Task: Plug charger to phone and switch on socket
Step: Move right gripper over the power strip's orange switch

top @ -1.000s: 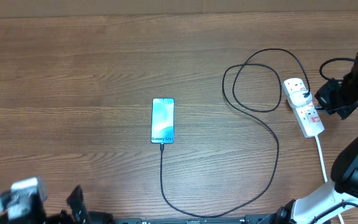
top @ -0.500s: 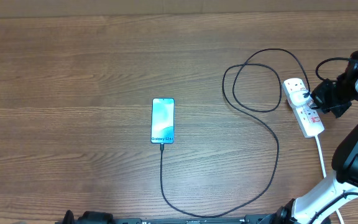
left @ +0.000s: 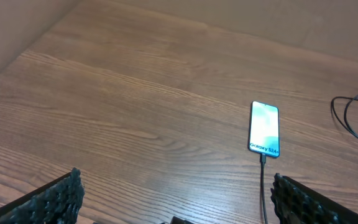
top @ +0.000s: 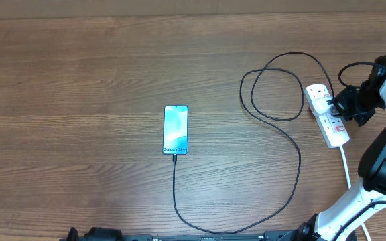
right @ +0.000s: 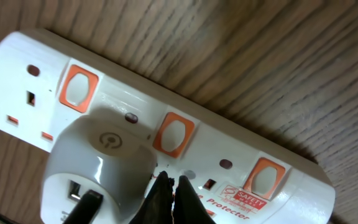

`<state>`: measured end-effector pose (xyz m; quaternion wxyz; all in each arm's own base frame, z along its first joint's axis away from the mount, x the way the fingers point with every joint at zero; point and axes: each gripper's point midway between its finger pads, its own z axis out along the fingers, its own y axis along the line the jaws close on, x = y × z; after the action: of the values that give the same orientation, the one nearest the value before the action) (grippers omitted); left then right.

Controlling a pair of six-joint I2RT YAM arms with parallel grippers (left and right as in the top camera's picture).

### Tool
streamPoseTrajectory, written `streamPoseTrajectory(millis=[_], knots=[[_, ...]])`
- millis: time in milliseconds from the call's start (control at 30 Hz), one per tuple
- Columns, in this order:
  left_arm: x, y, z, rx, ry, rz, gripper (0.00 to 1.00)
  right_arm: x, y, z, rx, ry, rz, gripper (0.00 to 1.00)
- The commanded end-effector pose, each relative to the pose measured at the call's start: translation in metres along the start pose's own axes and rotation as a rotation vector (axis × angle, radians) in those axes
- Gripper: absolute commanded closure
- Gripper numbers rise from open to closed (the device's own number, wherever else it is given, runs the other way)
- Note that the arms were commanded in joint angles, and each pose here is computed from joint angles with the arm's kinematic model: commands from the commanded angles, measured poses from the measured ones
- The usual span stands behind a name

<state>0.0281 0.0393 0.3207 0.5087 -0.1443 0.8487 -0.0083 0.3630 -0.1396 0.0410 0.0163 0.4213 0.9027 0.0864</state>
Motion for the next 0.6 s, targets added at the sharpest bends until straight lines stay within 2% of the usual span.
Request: streamPoseTrajectory(millis=[0, 567], knots=[[0.000, 0.004, -0.002, -0.016, -0.020, -0.008, 0.00, -0.010, 0.007, -0.007, -0.022, -0.032, 0.005, 0.96], [0.000, 0.004, -0.002, -0.017, -0.020, -0.008, 0.00, -0.013, 0.010, 0.009, -0.042, -0.014, 0.007, 0.96]])
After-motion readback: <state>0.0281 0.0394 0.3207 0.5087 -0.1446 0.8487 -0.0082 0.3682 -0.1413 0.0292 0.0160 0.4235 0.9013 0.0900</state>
